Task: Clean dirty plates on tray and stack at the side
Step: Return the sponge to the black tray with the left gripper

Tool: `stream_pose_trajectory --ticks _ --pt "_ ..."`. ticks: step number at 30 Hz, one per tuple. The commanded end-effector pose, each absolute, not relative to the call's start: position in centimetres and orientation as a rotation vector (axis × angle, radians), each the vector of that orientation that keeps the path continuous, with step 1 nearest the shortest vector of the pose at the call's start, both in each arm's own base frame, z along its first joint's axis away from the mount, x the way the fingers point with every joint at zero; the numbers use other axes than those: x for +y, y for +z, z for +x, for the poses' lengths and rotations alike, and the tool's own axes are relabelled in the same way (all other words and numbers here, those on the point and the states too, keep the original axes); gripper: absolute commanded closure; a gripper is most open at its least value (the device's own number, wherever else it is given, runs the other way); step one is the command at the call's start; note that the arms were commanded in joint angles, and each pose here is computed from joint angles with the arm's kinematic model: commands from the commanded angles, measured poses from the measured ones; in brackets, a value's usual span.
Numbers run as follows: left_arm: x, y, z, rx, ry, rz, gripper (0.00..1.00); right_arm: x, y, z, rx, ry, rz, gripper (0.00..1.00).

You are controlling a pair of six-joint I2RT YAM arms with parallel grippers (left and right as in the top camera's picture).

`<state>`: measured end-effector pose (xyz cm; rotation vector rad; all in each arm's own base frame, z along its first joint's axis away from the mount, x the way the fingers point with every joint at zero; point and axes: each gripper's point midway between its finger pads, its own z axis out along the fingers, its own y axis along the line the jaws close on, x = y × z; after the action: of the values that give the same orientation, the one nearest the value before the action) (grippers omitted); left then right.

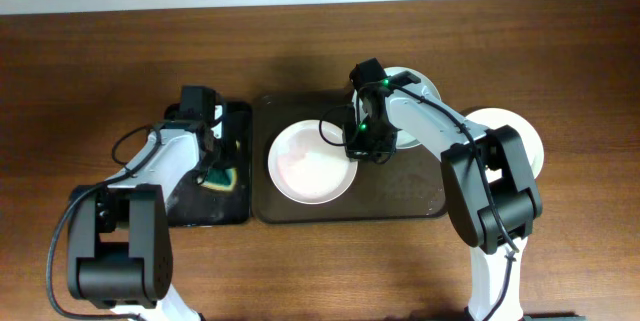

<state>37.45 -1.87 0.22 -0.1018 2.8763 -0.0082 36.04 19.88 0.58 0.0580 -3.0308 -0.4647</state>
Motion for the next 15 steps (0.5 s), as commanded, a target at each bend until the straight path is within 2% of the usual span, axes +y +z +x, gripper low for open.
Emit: stream_pose_trajectory --ticks 1,3,4,5,6,7,11,12,14,15 --pt "-1.7 0.0 38.2 2.855 -0.003 -0.099 1.0 19.1 0.6 36.0 -3.048 -0.415 0.049 0.91" --pt "-1.8 1.4 39.0 2.82 -0.008 -0.098 1.0 19.1 0.6 36.0 -3.048 -0.415 0.049 0.91" --pt "-1.8 2.8 39.2 2.788 -0.012 -0.097 0.82 19.1 0.6 36.1 -3.048 -0.416 0.049 0.91" --pt "-1.8 3.1 38.9 2.793 -0.011 -0.097 0.35 19.1 0.6 36.1 -3.048 -0.416 0.049 0.91" --pt "-1.7 2.7 37.6 2.849 -0.005 -0.098 0.29 19.1 0.6 36.0 -3.048 -0.416 0.049 0.91" --pt "-1.6 2.3 35.9 2.919 0.005 -0.099 0.35 19.1 0.6 36.0 -3.048 -0.415 0.049 0.91" --pt "-1.6 1.3 34.0 2.991 0.002 -0.1 0.46 19.1 0.6 36.0 -3.048 -0.415 0.049 0.91" --pt "-1.6 1.1 33.7 3.003 0.004 -0.1 0.58 19.1 0.6 36.0 -3.048 -0.416 0.048 0.91" --pt "-1.6 1.1 33.6 3.007 0.004 -0.1 0.94 19.1 0.6 36.0 -3.048 -0.415 0.048 0.91" --pt "-1.7 1.1 33.5 3.01 -0.002 -0.1 1.0 19.1 0.6 36.0 -3.048 -0.415 0.048 0.91"
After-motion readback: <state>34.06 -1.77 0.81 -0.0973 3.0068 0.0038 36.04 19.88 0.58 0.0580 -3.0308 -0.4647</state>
